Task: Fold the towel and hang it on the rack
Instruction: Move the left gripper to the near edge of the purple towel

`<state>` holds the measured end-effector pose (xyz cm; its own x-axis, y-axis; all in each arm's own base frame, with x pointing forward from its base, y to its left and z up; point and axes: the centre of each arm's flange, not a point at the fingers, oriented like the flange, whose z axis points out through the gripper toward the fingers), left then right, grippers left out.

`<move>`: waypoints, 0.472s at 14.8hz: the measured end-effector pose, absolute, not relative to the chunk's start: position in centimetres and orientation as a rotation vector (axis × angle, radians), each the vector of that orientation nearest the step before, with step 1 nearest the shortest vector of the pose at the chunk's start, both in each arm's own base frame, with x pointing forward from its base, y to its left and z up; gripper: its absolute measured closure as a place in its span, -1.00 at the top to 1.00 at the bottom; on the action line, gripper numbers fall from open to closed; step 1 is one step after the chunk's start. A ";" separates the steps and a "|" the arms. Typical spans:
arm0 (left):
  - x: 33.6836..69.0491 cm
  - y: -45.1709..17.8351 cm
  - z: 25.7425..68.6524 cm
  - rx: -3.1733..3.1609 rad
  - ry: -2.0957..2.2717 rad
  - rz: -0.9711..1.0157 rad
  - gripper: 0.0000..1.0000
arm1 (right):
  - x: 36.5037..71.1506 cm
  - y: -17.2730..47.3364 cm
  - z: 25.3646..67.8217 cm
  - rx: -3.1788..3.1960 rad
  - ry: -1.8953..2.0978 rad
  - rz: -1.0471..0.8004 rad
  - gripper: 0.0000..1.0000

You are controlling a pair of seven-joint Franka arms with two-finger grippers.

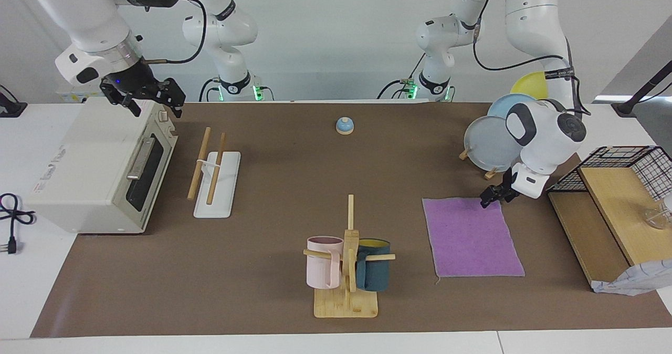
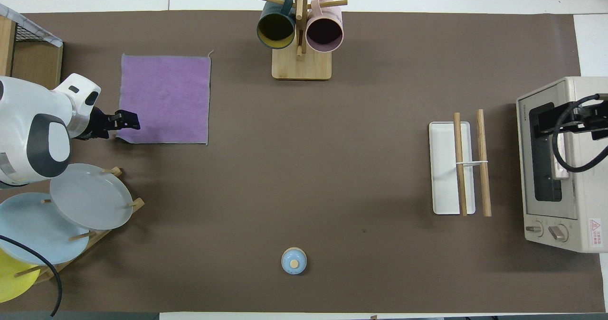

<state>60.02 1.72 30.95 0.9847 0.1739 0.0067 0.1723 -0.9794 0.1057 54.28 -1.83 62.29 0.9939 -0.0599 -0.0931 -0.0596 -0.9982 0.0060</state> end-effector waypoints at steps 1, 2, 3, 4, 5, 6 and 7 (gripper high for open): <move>60.1 1.7 30.6 3.024 0.265 0.017 0.79 | 54.3 -1.8 62.3 3.134 -0.092 -0.146 1.00; 60.1 1.7 30.3 3.024 0.265 0.010 0.79 | 54.3 -1.7 62.3 3.134 -0.090 -0.146 1.00; 60.1 1.7 30.1 3.023 0.265 0.004 0.71 | 54.3 -1.6 62.3 3.134 -0.087 -0.147 1.00; 60.0 1.7 29.9 3.023 0.265 -0.004 0.60 | 54.3 -1.5 62.3 3.134 -0.085 -0.147 1.00; 60.0 1.6 29.8 3.023 0.264 -0.014 0.59 | 54.3 -1.5 62.3 3.134 -0.084 -0.148 1.00; 60.0 1.6 29.8 3.023 0.263 -0.024 0.51 | 54.3 -1.5 62.3 3.133 -0.084 -0.149 1.00; 60.0 1.6 30.0 3.022 0.262 -0.036 0.51 | 54.3 -1.5 62.3 3.133 -0.084 -0.149 1.00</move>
<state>59.99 1.63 29.95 0.9848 0.1704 -0.0328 0.1730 -0.9793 0.1051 54.28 -1.50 62.28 0.9940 -0.0538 -0.0947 -0.0535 -0.9986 0.0060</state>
